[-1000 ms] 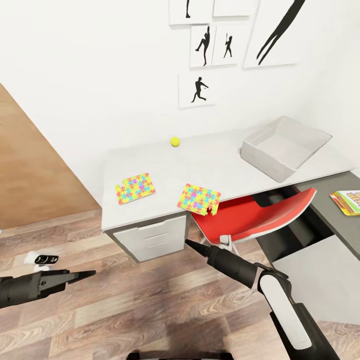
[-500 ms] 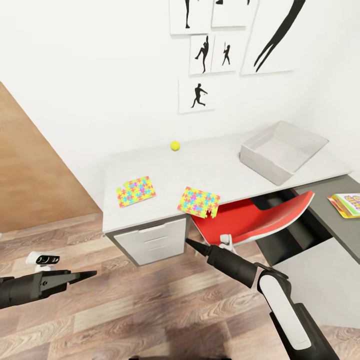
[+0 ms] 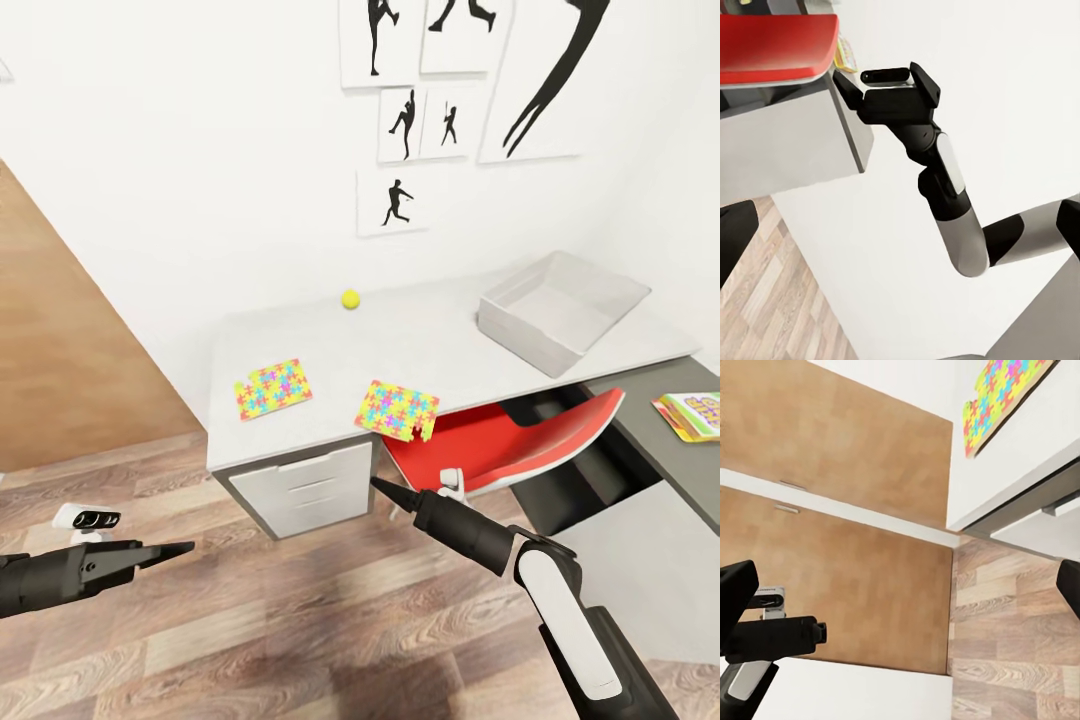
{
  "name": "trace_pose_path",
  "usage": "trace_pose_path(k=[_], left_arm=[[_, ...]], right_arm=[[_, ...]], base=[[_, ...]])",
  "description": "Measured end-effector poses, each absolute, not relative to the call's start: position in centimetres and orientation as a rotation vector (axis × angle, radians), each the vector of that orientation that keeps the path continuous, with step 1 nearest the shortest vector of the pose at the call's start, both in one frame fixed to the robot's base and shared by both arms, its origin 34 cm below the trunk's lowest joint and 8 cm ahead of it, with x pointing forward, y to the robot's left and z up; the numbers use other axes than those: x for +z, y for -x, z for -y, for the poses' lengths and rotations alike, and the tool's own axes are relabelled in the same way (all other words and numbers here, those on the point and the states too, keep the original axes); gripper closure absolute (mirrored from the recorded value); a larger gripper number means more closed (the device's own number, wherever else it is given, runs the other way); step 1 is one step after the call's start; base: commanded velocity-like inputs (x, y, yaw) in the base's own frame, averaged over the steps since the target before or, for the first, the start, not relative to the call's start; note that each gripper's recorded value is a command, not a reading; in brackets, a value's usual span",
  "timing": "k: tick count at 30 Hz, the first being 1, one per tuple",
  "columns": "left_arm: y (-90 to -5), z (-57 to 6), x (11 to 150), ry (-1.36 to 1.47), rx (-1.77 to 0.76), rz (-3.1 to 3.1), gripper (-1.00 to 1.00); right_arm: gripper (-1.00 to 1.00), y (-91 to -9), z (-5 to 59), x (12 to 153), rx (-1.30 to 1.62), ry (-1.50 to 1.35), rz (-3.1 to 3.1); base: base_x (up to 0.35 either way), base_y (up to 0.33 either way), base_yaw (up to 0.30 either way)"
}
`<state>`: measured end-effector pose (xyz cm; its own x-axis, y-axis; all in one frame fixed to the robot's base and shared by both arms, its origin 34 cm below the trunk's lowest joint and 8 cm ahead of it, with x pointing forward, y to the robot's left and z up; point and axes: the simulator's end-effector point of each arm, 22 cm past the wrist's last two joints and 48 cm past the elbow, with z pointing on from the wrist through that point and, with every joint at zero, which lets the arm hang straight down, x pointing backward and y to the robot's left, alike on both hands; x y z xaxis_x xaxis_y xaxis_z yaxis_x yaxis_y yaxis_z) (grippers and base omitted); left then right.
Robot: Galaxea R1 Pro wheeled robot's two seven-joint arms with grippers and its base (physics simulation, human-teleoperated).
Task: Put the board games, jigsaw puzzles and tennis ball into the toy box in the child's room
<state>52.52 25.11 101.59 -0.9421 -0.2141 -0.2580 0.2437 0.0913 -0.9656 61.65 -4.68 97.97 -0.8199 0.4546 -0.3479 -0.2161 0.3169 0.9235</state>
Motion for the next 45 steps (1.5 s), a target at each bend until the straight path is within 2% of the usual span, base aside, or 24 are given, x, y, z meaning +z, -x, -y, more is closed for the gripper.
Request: trace_pose_path(k=[45], left_arm=[[-52.3,-25.2,104.7,-0.099,-1.883,-1.994,-1.0]], right_arm=[[-1.0,-61.6,4.5,101.9,1.534,-0.148,-1.962]], base=[[0.0,0.0,0.0]])
